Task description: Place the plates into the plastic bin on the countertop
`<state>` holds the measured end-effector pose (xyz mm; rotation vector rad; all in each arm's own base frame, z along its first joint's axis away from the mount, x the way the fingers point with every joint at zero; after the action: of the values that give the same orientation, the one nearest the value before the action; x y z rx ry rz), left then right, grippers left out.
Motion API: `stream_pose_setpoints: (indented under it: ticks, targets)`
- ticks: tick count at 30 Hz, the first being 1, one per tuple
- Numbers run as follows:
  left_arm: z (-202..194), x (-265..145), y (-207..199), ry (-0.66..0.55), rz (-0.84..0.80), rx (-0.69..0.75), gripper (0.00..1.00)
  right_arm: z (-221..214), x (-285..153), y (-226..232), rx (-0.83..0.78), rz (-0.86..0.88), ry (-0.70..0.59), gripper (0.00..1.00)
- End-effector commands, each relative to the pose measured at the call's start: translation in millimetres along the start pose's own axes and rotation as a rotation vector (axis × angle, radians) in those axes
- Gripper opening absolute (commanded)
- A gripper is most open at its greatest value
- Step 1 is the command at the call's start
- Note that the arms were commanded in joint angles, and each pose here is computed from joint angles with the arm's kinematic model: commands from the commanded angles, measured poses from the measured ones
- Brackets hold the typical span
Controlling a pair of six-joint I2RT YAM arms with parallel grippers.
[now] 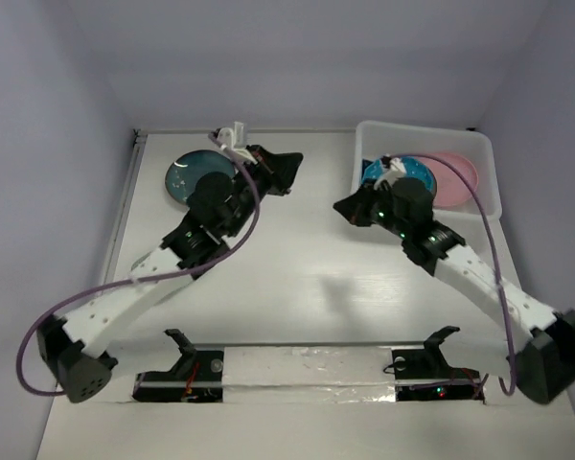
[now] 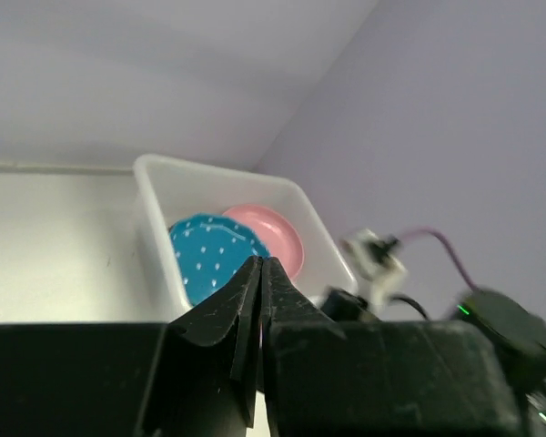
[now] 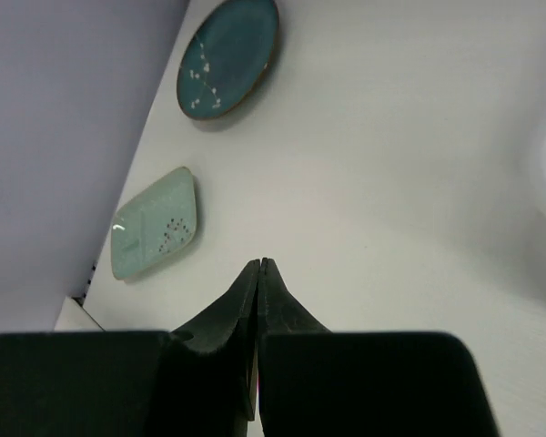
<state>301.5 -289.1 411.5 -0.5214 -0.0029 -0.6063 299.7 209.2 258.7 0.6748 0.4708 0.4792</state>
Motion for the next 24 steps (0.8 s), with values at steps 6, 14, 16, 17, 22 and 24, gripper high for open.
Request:
stream_pose_setpoints:
  ticks: [6,14,16,17,22,24]
  targets:
    - [3,-118,69,0.058,0.288,0.118,0.00,0,102,67,0.054,0.124,-0.011,0.00]
    - [17,-197,124,-0.024,0.491,0.203,0.14,-90,183,104,0.084,0.177,0.213,0.10]
    - [19,-205,127,-0.039,0.492,0.209,0.17,-113,189,125,0.054,0.208,0.264,0.28]
    - [19,-208,128,-0.039,0.490,0.219,0.21,-135,198,122,0.044,0.204,0.314,0.36]
    - [25,-226,137,-0.066,0.518,0.250,0.29,-192,220,122,0.013,0.210,0.452,0.65]
    - [21,-228,139,-0.071,0.516,0.248,0.31,-211,232,114,0.016,0.205,0.509,0.66]
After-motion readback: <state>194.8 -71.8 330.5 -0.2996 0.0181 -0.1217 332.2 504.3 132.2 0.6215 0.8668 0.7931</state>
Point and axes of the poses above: each gripper's point midway between its finger pads, its own x axis out along the fingers, its own y axis along the line the jaws close on, z = x × y, the point moved 1 cm from there along -x, back along the fingers, and after that the axes turned 7 degrees about x, right-handed, at the moved point
